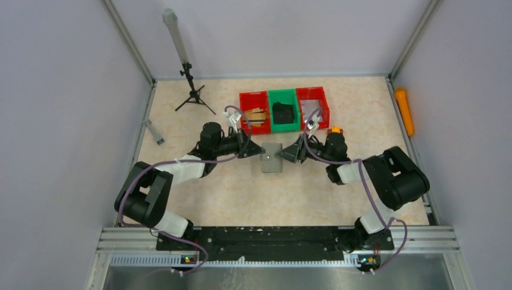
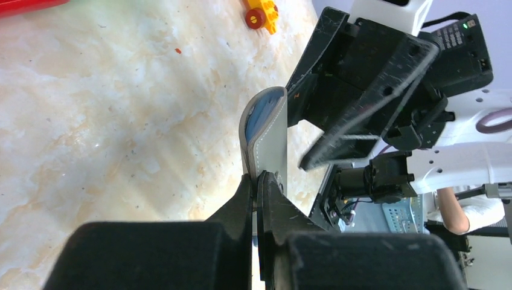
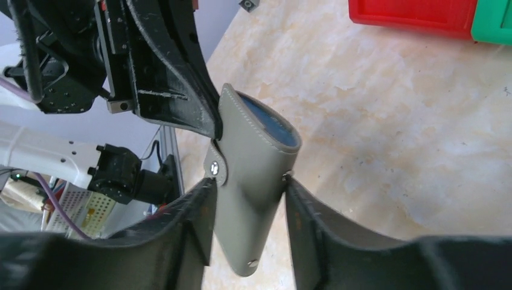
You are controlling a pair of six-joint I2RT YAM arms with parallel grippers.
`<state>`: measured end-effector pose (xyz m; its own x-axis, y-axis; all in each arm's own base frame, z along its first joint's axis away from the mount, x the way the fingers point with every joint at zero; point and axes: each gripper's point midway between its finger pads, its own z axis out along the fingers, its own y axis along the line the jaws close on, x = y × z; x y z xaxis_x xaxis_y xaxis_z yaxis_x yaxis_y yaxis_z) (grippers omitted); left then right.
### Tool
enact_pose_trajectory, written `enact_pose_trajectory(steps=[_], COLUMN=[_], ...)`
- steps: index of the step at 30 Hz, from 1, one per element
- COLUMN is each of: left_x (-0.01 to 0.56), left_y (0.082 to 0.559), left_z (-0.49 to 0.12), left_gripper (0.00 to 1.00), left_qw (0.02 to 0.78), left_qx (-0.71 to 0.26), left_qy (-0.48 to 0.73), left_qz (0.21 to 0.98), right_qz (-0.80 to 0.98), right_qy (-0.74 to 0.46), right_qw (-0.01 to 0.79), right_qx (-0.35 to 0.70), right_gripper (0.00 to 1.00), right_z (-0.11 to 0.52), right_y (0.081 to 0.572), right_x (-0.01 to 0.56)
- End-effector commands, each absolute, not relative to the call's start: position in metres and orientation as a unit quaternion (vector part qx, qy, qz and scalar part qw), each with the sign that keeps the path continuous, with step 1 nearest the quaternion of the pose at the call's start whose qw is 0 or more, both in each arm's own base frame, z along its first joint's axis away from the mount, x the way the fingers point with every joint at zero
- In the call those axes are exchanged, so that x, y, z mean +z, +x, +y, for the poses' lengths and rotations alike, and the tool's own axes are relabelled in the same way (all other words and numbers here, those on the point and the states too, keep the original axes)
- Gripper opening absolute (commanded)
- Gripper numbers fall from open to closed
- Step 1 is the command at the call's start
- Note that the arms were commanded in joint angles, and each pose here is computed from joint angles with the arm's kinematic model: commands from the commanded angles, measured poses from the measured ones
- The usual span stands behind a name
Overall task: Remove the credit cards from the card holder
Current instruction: Pick up the card holder from the center of the board, then open the card holder at the center of the board.
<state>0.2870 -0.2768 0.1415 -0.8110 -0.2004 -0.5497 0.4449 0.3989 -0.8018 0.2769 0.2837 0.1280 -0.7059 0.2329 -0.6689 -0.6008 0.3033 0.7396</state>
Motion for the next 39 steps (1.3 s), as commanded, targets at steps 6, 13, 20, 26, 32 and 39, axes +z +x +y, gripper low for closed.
enact_pose_trajectory(steps=[6, 13, 20, 26, 32, 39], left_x=[0.171, 0.148, 0.143, 0.135, 0.130, 0.111], left_y=[0.289, 0.305, 0.304, 0.298, 0.290, 0.285], left_z=[-0.278, -0.255, -0.255, -0.274, -0.294, -0.313], left_gripper=[0.00, 0.29, 0.45, 0.46, 0.52, 0.54], left_qw=[0.345, 0.382, 0.421, 0.428, 0.421, 0.380], left_qx=[-0.553, -0.457, -0.364, -0.301, -0.288, -0.277], left_qy=[0.103, 0.070, 0.090, 0.138, 0.171, 0.196], left_qz=[0.751, 0.800, 0.826, 0.841, 0.843, 0.860], right_qz=[0.668, 0.693, 0.737, 0.745, 0.739, 0.724], right_qy=[-0.172, -0.153, -0.128, -0.120, -0.122, -0.144], right_qw=[0.393, 0.407, 0.418, 0.420, 0.413, 0.410], right_qx=[0.608, 0.575, 0.515, 0.505, 0.518, 0.536], right_gripper=[0.21, 0.03, 0.04, 0.03, 0.03, 0.03], right_z=[0.286, 0.282, 0.271, 0.270, 0.273, 0.283], right_y=[0.267, 0.280, 0.298, 0.301, 0.299, 0.290], right_x=[0.159, 0.151, 0.136, 0.133, 0.137, 0.144])
